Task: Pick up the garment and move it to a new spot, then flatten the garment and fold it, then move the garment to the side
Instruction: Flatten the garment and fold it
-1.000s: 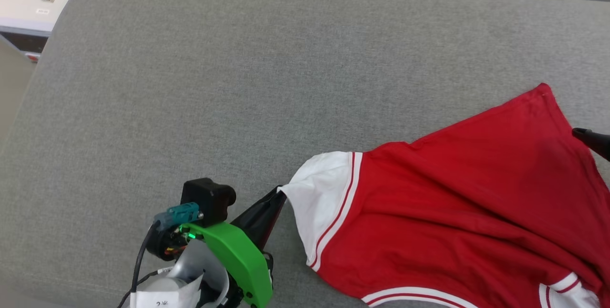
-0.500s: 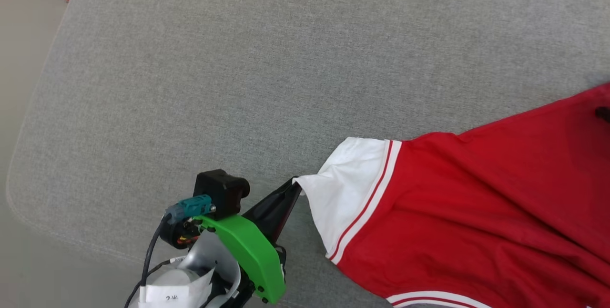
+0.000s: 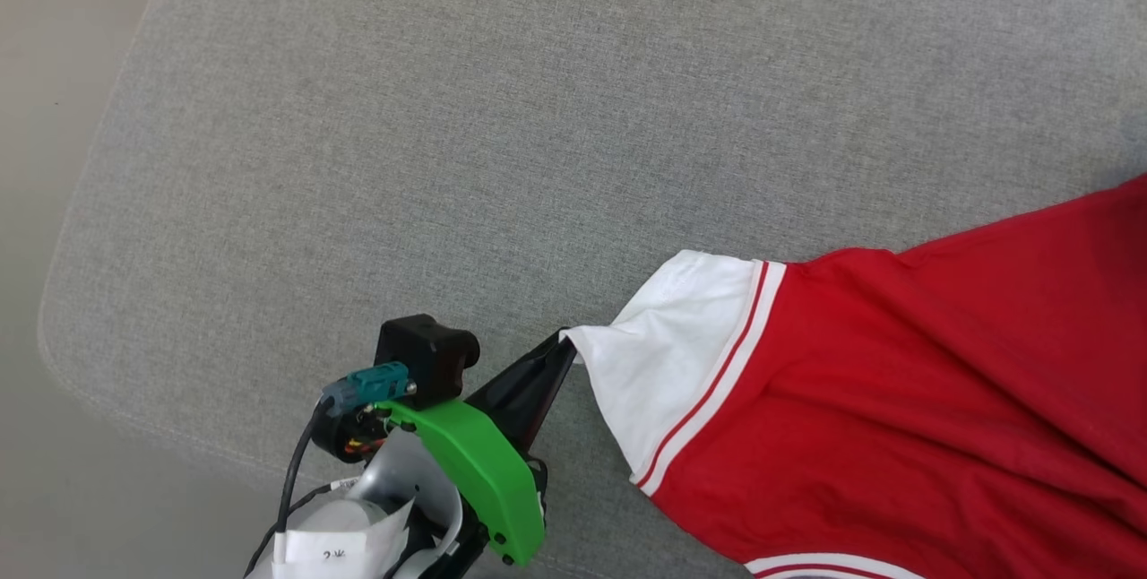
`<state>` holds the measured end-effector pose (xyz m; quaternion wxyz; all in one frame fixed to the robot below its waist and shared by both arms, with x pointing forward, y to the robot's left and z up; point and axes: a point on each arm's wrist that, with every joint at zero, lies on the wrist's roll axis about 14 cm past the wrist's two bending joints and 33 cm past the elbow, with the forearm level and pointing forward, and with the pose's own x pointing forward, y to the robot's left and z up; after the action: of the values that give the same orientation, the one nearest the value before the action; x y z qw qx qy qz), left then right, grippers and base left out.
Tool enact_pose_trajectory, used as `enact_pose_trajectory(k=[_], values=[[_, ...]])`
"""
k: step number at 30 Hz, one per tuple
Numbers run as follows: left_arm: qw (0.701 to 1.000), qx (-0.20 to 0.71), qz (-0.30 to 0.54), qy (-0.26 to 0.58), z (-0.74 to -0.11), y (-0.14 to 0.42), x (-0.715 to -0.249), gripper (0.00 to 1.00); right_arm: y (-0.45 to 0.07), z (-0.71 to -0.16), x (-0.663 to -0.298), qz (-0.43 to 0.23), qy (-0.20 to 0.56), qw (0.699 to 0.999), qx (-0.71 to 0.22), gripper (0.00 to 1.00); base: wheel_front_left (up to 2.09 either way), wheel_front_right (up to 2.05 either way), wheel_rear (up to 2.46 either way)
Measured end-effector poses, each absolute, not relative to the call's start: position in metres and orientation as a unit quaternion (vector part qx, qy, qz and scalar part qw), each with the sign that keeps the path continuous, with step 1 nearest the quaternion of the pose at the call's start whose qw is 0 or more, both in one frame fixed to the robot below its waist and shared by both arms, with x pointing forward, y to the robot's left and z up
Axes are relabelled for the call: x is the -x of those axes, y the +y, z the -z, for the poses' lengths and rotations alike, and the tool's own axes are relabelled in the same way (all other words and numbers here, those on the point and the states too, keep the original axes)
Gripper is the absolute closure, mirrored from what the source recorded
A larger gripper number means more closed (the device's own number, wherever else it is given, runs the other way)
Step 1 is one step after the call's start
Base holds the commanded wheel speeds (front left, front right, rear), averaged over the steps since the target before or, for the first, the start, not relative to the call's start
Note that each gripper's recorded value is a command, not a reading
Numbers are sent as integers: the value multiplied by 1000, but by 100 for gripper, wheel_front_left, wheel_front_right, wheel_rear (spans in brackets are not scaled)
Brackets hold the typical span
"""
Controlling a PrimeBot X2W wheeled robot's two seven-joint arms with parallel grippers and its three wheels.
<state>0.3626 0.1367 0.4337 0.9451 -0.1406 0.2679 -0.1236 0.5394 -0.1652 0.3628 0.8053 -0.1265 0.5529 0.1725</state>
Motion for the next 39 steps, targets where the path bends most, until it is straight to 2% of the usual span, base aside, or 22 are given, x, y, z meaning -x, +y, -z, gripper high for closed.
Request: enact_pose_trajectory(k=[10,16,25,39], values=[[951,139,121,248,-443,140,-365,100,-154,-379,-548,-187,495,844,92,100,0,0,0],[959,135,124,217,-462,144,-366,100,-145,-413,-549,-201,423,881,70,100,0,0,0],[973,108,137,149,-509,154,-378,100,-169,-483,-547,-181,307,933,46,100,0,0,0],[983,70,167,33,-601,149,-404,100,-221,-598,-509,-135,146,979,50,100,0,0,0]])
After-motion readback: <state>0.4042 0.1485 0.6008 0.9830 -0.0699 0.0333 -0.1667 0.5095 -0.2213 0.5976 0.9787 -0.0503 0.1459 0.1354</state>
